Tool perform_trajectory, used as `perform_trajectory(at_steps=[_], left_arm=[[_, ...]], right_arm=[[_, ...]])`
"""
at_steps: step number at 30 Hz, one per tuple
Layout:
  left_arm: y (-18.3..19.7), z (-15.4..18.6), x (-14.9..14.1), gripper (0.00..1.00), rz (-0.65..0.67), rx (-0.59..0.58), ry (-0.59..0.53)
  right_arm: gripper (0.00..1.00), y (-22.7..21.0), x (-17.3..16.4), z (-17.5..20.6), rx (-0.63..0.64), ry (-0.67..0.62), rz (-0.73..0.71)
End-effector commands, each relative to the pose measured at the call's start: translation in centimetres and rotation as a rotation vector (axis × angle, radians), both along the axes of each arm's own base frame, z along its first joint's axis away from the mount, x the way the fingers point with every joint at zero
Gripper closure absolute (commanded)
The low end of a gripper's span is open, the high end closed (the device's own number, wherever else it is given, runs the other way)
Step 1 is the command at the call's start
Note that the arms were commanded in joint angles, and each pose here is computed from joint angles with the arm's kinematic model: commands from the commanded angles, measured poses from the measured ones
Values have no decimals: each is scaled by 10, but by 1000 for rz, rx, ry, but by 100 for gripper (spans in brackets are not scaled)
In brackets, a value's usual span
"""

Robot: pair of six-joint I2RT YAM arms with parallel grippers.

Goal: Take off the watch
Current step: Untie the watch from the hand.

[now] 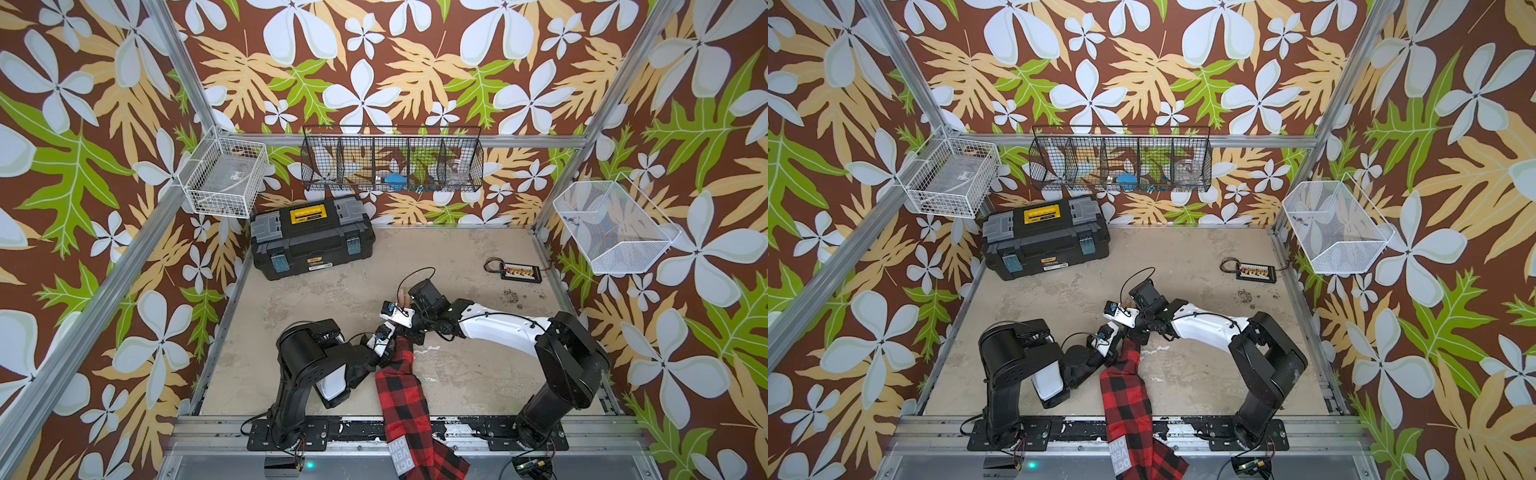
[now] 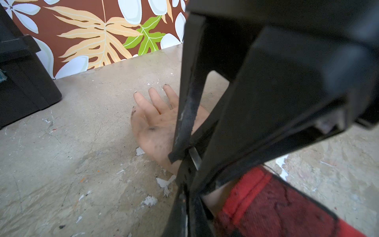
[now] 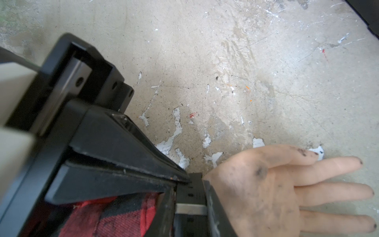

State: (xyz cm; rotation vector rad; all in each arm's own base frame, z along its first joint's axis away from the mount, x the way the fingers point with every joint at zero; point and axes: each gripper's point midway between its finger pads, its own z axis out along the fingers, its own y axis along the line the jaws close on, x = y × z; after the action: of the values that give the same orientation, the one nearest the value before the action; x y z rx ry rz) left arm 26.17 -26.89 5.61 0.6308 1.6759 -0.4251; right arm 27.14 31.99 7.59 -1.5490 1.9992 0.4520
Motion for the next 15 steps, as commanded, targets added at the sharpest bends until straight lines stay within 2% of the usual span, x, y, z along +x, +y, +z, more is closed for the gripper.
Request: perform_trajectory(at_steps=[1, 15], left_arm=[[5, 53, 8, 100, 51, -209, -122], [35, 29, 19, 100, 221, -186, -24]], right_arm=[[78, -11, 7, 4, -28, -34, -47], [83, -28, 13, 14, 2, -62, -98]])
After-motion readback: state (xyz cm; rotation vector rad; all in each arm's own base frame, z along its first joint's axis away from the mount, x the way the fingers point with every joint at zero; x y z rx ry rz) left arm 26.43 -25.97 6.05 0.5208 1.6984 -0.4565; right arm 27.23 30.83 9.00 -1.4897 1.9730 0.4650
